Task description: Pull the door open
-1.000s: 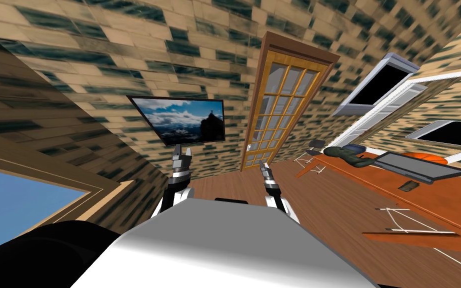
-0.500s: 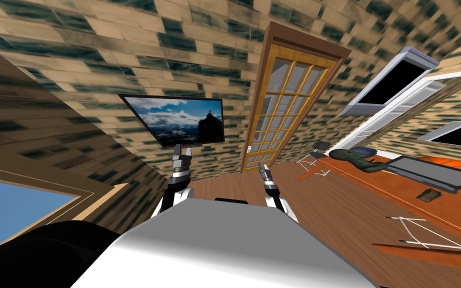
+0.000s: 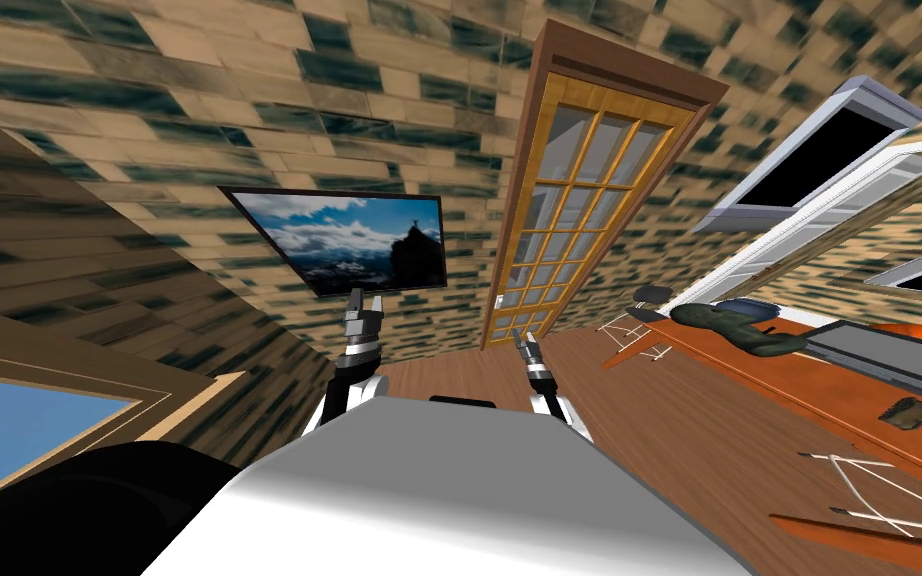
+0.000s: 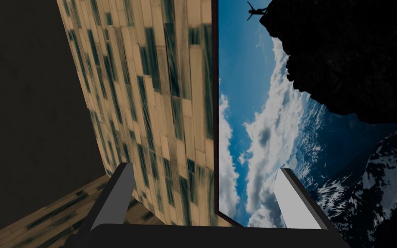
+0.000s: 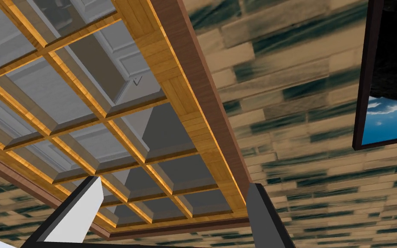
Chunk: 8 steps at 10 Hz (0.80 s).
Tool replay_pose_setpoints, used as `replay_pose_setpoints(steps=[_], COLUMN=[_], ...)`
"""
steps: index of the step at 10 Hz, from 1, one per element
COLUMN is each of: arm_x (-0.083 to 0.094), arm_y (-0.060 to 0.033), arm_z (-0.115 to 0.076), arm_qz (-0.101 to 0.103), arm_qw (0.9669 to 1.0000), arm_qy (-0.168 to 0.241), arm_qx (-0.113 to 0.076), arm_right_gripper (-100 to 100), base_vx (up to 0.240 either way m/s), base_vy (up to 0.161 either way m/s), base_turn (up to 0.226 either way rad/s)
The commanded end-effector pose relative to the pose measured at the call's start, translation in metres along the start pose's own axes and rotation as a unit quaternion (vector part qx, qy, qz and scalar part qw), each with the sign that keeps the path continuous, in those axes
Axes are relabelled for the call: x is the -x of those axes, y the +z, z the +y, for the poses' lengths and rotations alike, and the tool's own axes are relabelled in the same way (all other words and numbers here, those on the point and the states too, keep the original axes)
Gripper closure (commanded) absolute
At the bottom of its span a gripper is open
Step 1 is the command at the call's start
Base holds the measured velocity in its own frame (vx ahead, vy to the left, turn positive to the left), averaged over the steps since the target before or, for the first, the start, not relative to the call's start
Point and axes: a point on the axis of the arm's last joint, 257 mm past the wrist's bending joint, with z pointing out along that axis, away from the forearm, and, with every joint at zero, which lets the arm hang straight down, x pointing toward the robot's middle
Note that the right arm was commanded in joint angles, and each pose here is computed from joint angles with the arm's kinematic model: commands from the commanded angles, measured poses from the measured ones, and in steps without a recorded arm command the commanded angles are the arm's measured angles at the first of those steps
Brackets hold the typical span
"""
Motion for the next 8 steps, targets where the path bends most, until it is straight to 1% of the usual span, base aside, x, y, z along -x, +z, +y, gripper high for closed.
replay_pose_setpoints(steps=[1, 3, 4, 8], arm_x=[-0.009, -0.019, -0.02, -0.04], arm_y=[-0.0023, -0.0042, -0.0047, -0.0101], arm_z=[-0.005, -0.01, -0.011, -0.022], arm_qz=[0.009, 0.02, 0.021, 0.043], arm_qw=[0.9998, 0.9991, 0.9991, 0.9965], arm_qy=[-0.017, -0.037, -0.036, -0.072], arm_qx=[-0.001, -0.001, -0.002, -0.002], arm_right_gripper=[-100, -100, -100, -100], base_vx=[0.085, 0.092, 0.063, 0.079], base_vy=[-0.046, -0.042, -0.019, -0.035], base_turn=[0.03, 0.031, 0.008, 0.028])
